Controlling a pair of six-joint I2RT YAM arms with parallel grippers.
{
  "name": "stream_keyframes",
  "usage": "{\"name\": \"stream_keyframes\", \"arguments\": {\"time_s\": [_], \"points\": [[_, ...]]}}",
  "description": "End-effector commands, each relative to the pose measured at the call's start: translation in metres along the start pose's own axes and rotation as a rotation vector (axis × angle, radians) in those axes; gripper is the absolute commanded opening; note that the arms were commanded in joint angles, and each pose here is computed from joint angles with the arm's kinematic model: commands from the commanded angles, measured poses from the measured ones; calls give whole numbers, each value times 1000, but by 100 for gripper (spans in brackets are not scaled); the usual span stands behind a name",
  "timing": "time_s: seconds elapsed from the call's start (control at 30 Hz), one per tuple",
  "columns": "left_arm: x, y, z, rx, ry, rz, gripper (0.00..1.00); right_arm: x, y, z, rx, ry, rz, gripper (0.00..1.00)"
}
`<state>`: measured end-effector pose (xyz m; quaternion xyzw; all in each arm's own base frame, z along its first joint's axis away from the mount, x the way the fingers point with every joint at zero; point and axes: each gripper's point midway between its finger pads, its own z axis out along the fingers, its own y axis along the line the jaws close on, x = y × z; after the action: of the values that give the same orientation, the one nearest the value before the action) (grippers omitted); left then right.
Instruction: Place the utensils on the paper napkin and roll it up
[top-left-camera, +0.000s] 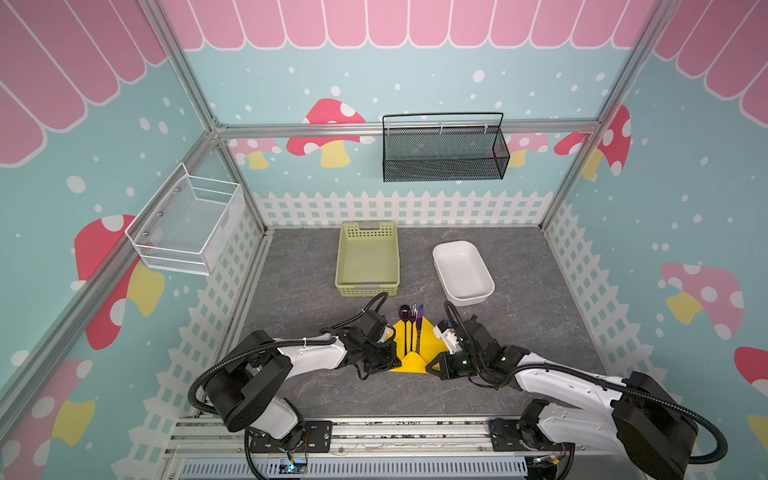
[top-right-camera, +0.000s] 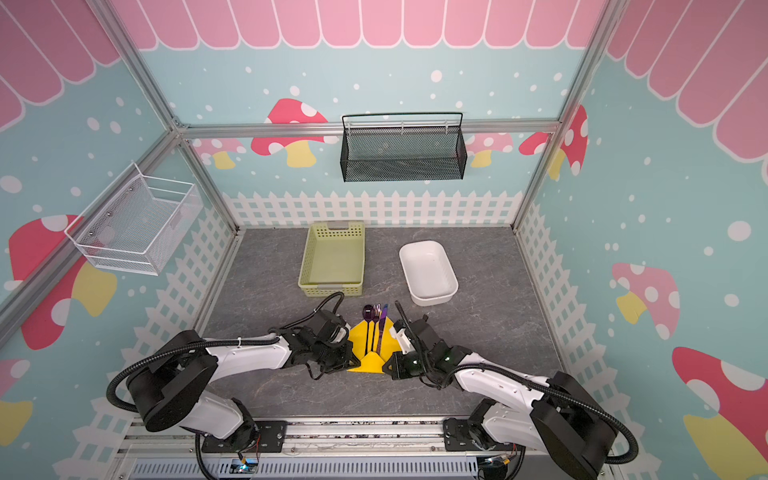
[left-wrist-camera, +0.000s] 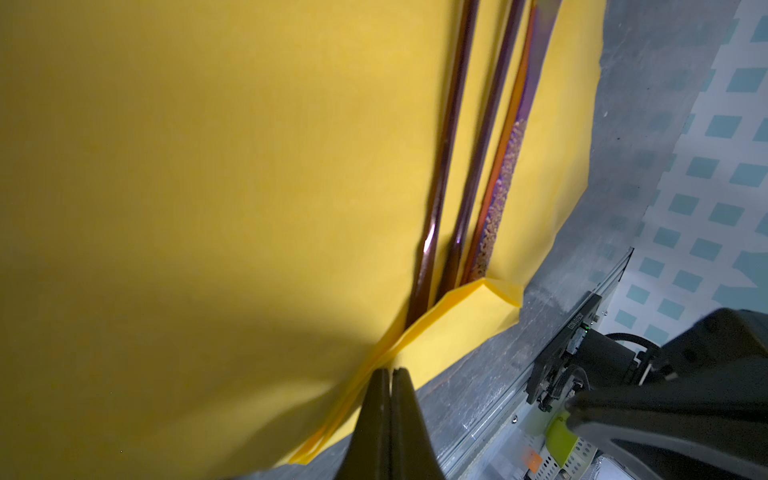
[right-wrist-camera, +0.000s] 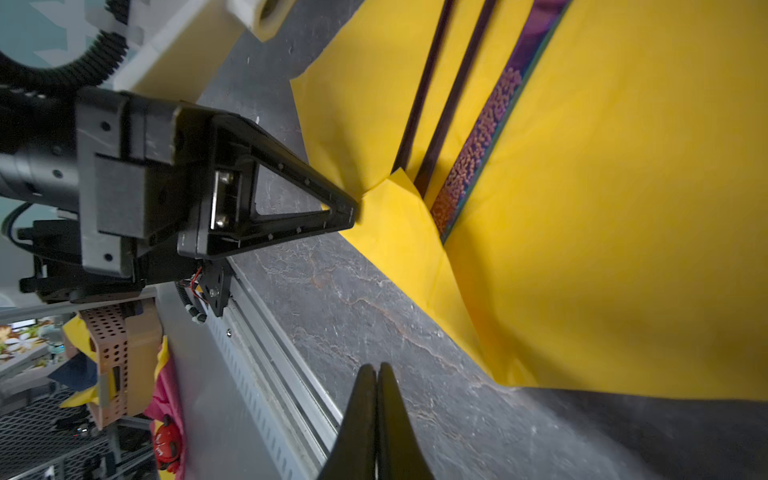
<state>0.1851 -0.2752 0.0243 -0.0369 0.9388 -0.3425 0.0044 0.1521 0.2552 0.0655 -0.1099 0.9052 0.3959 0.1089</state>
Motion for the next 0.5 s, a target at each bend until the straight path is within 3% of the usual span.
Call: {"name": "stream_keyframes", "arguments": {"time_s": [0.0,0.47], "points": [[-3,-4,2,-14,-5,13,0,-12,19,2,-106,-20,27,4],[-4,-3,4,-22,5,13,0,-11,-8,26,-57,53,63,2]]}}
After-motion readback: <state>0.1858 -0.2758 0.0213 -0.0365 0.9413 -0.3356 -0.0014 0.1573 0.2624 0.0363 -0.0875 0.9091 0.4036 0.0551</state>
